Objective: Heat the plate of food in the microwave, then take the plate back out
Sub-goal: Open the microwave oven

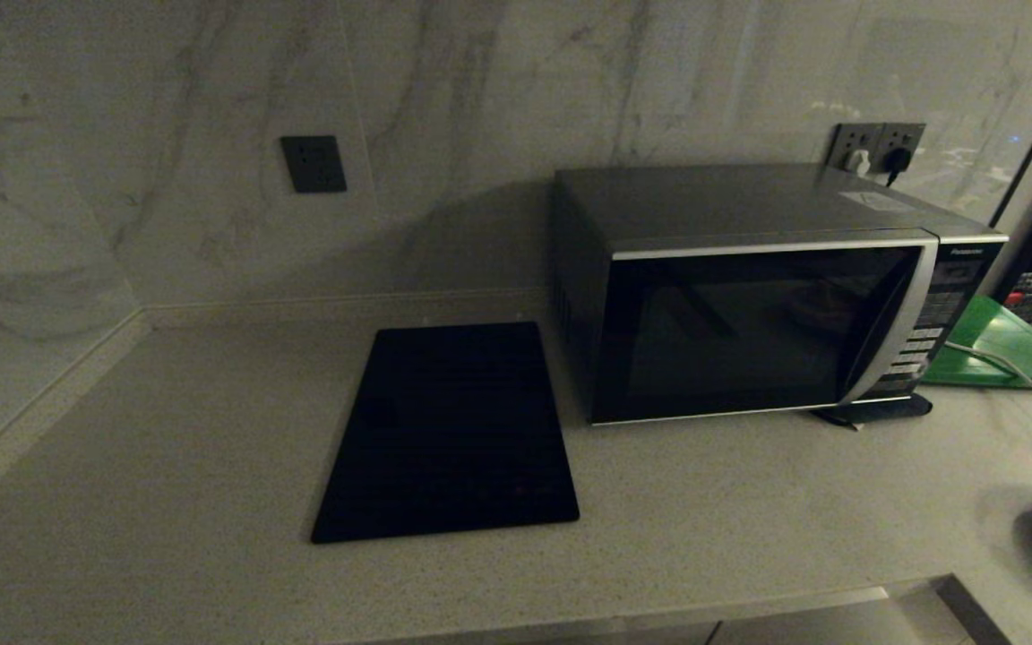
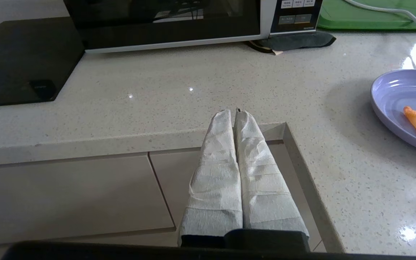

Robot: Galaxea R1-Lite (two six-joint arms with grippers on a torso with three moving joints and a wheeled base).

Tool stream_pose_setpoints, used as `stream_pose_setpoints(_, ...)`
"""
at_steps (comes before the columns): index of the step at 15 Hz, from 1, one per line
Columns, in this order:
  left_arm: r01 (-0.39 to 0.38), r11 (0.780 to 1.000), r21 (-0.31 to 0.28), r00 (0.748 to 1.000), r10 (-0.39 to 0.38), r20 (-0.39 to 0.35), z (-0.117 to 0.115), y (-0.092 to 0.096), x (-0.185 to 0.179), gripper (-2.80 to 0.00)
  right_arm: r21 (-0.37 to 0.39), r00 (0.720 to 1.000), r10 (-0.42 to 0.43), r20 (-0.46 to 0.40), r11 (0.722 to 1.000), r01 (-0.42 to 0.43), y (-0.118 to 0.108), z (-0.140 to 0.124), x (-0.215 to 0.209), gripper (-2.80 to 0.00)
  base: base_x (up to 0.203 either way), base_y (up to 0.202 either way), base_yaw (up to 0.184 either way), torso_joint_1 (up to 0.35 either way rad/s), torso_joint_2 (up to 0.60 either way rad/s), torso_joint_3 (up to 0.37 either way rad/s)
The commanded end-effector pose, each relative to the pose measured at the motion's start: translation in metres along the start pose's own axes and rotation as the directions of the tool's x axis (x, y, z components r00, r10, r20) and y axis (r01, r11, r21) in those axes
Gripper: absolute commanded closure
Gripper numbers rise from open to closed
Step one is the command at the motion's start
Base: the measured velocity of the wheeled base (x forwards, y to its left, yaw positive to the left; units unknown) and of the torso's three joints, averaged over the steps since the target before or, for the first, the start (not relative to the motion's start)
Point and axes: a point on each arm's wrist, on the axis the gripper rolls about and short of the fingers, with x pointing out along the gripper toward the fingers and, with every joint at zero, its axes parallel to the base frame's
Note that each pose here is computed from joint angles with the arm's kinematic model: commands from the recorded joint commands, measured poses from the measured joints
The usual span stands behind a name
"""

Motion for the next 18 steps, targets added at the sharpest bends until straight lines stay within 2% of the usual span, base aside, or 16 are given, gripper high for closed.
stream_pose_setpoints(1,-0.001,1.000,-0.001,1.000,0.001,-0.001,0.0001,0.0000,0.0001,0.00,0.001,1.000,0.002,-0.002,1.000,-0.002,0.0000,-0.0004,0.0001,0.00,0.000,0.000,0.000,0.000,0.00,0.000)
stream_pose_setpoints(18,-0.001,1.000,-0.001,1.000,0.001,-0.001,0.0001,0.0000,0.0001,0.00,-0.001,1.000,-0.004,-0.001,1.000,0.004,-0.0001,-0.0004,0.0001,0.00,0.000,0.000,0.000,0.000,0.00,0.000)
